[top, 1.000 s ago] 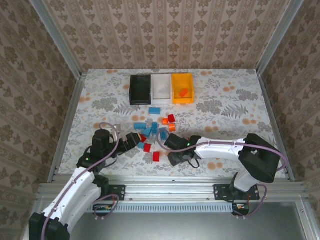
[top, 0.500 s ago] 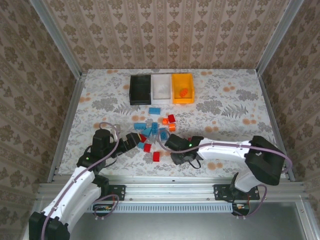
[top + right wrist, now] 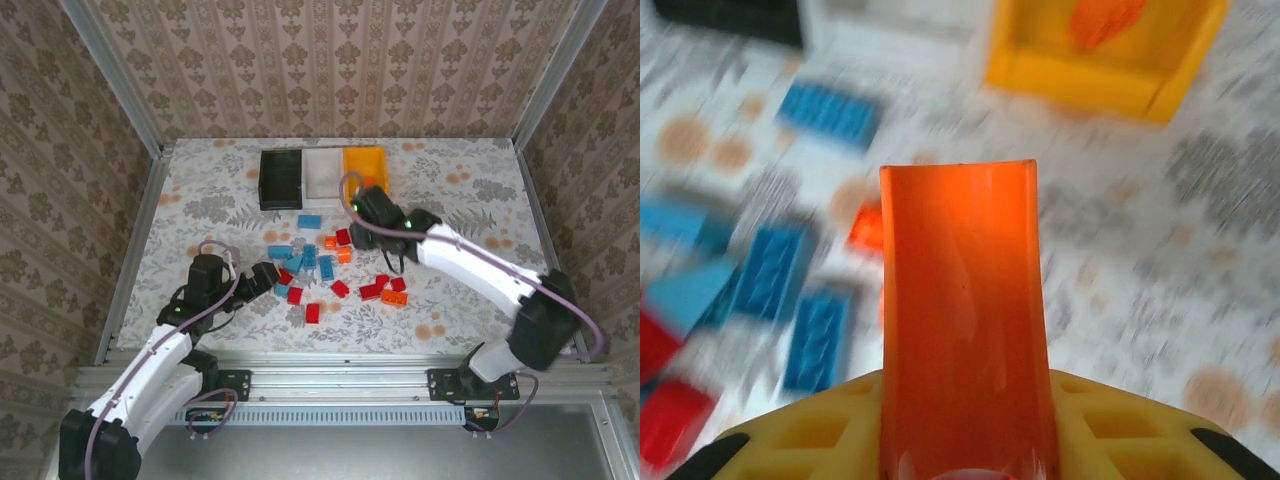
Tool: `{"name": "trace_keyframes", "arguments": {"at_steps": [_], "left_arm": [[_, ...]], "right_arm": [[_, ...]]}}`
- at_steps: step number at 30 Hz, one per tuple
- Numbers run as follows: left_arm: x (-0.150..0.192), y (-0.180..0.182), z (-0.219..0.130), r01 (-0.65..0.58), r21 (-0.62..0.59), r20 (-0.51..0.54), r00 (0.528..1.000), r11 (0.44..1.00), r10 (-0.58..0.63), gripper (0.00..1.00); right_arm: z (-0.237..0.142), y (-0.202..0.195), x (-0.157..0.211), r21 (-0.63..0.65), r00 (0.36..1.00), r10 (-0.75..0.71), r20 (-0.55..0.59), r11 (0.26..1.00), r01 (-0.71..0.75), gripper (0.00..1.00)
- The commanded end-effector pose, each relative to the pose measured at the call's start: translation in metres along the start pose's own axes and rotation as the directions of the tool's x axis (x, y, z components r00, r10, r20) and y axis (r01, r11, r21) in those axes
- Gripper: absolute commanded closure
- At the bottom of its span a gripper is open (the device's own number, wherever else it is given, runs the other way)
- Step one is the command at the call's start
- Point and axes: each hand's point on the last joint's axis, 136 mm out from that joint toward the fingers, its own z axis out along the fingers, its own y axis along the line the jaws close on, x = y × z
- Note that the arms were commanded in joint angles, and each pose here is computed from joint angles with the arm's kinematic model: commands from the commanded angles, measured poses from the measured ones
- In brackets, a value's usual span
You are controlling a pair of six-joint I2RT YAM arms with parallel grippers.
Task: Sort the legos into containers by color
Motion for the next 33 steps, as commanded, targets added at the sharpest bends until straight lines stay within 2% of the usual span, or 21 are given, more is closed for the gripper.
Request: {"name": "trace_keyframes", "arguments": {"at_steps": [1, 6, 9, 14, 17, 20, 24, 26, 30, 33], "left_arm": [[-0.011, -0.015, -0.006, 0.018, 0.042, 0.027, 0.999, 0.999, -0.019, 0.0], [-0.01, -0.015, -0.009, 0.032, 0.057, 0.039, 0.999, 0.998, -0.034, 0.0], [-0.01, -0.018, -0.01, 0.031, 0.073, 0.035, 0.999, 0.997, -0.034, 0.0], [-0.012, -0.028, -0.009, 0.008, 0.102, 0.029, 1.0, 0.995, -0.011, 0.0], [-0.015, -0.031, -0.007, -0.001, 0.105, 0.023, 1.0, 0.995, -0.001, 0.0], [-0.017, -0.035, -0.004, -0.011, 0.111, 0.007, 1.0, 0.994, 0.01, 0.0], [-0.018, -0.039, -0.001, -0.039, 0.093, -0.011, 0.999, 0.995, 0.04, 0.0], [-0.019, -0.04, -0.001, -0.061, 0.077, -0.014, 0.998, 0.995, 0.062, 0.0], [-0.012, -0.043, 0.001, -0.107, 0.067, -0.024, 0.994, 0.992, 0.109, 0.0], [0.003, -0.05, 0.009, -0.155, 0.082, -0.045, 0.986, 0.984, 0.159, 0.0]], "right_arm": [[0.046, -0.026, -0.043, 0.083, 1.0, -0.014, -0.012, 0.996, 0.015, 0.64], [0.119, -0.046, -0.075, 0.146, 0.995, 0.009, -0.1, 0.989, 0.005, 0.64], [0.146, -0.058, -0.087, 0.17, 0.992, 0.033, -0.118, 0.985, -0.013, 0.64], [0.163, -0.061, -0.101, 0.16, 0.99, 0.033, -0.139, 0.987, -0.01, 0.61], [0.165, -0.06, -0.1, 0.157, 0.987, 0.025, -0.161, 0.988, 0.001, 0.49], [0.157, -0.058, -0.106, 0.148, 0.99, 0.026, -0.141, 0.989, -0.005, 0.41], [0.127, -0.052, -0.118, 0.133, 0.996, 0.035, -0.088, 0.991, -0.023, 0.41], [0.096, -0.044, -0.124, 0.116, 0.999, 0.048, -0.018, 0.992, -0.045, 0.41], [0.04, -0.035, -0.086, 0.107, 0.993, 0.094, 0.069, 0.989, -0.101, 0.41], [0.014, -0.037, -0.018, 0.14, 0.989, 0.137, 0.063, 0.98, -0.145, 0.29]]}}
